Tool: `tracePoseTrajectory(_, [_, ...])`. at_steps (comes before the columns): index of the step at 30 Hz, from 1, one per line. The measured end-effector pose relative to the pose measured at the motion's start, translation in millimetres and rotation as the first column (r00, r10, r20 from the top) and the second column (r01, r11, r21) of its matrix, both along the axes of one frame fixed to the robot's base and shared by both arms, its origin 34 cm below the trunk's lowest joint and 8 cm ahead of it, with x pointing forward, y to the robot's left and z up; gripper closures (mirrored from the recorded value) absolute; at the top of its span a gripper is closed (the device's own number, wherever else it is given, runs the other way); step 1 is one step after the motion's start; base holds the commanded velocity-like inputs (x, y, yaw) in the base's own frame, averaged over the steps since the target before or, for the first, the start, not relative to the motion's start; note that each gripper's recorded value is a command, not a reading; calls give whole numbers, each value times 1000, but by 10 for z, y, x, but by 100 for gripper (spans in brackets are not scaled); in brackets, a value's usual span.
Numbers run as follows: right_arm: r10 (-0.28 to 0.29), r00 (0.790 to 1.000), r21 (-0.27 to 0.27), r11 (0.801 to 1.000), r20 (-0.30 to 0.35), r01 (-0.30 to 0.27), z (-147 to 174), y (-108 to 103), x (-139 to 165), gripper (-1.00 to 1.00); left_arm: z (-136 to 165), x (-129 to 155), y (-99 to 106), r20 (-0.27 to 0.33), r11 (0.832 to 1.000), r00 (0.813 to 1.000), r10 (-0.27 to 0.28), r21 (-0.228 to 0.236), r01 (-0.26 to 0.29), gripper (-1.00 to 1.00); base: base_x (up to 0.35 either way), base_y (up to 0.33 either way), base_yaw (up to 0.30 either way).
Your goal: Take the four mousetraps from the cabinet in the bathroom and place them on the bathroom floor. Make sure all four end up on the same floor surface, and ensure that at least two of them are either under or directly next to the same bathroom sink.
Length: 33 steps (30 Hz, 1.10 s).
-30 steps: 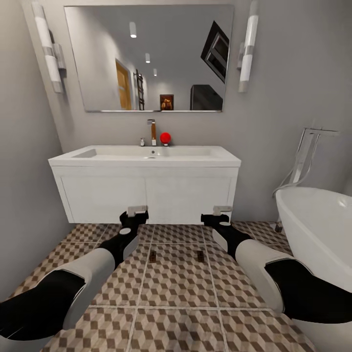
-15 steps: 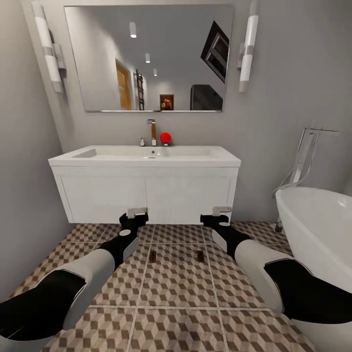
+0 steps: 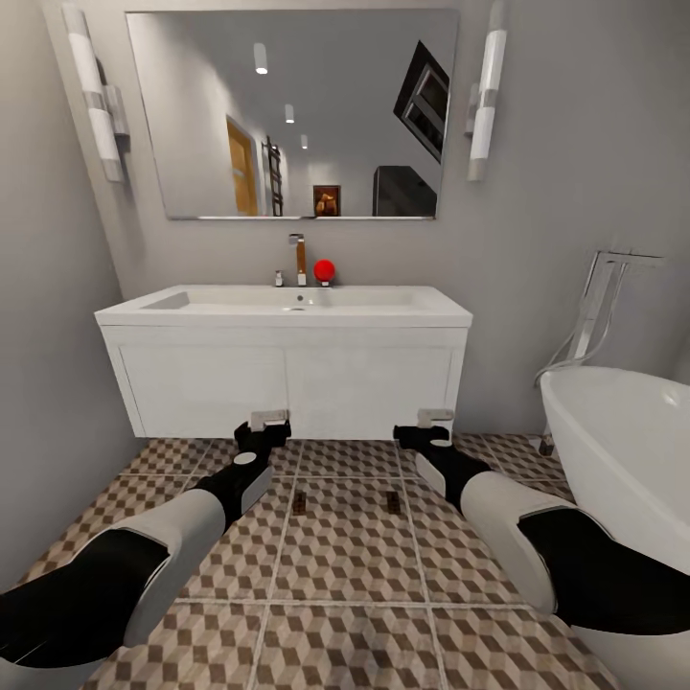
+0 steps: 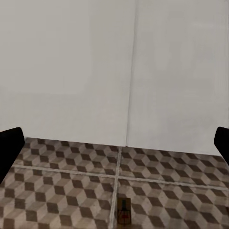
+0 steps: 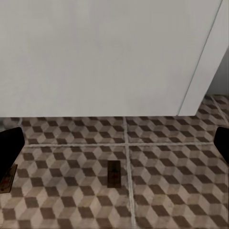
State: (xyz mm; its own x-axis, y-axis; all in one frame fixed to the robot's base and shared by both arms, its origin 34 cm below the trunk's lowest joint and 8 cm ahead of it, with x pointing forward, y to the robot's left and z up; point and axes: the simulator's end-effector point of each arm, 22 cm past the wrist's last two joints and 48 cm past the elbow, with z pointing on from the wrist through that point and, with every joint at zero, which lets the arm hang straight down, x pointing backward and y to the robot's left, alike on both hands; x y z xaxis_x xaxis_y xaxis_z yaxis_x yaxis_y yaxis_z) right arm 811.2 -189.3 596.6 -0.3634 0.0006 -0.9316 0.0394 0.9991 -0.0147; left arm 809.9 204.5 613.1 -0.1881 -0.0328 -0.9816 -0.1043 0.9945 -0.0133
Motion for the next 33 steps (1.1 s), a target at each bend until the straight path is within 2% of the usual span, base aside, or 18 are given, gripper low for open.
tracePoseTrajectory(8, [-6, 1000, -7, 1000, -28, 6, -123, -49, -50, -100, -76, -27, -16, -19, 1000, 1000, -1, 0, 1, -100, 0, 0, 0])
tracePoseTrajectory(17, [-8, 999, -9, 1000, -36, 7, -158, -62, -65, -100, -242, -113, -260, -59, 1000, 998, -19, -14, 18, -100, 0, 0, 0])
tracePoseTrajectory(21, [-7, 999, -9, 1000, -37, 7, -159, -61, -66, -100, -260, -124, -293, -64, 1000, 998, -21, -18, 20, -100, 0, 0, 0])
tracePoseTrajectory(33, [-3, 1000, -8, 1000, 11, 3, 206, -27, -115, -100, 66, -187, -315, -27, 1000, 999, -20, -20, 20, -100, 0, 0, 0])
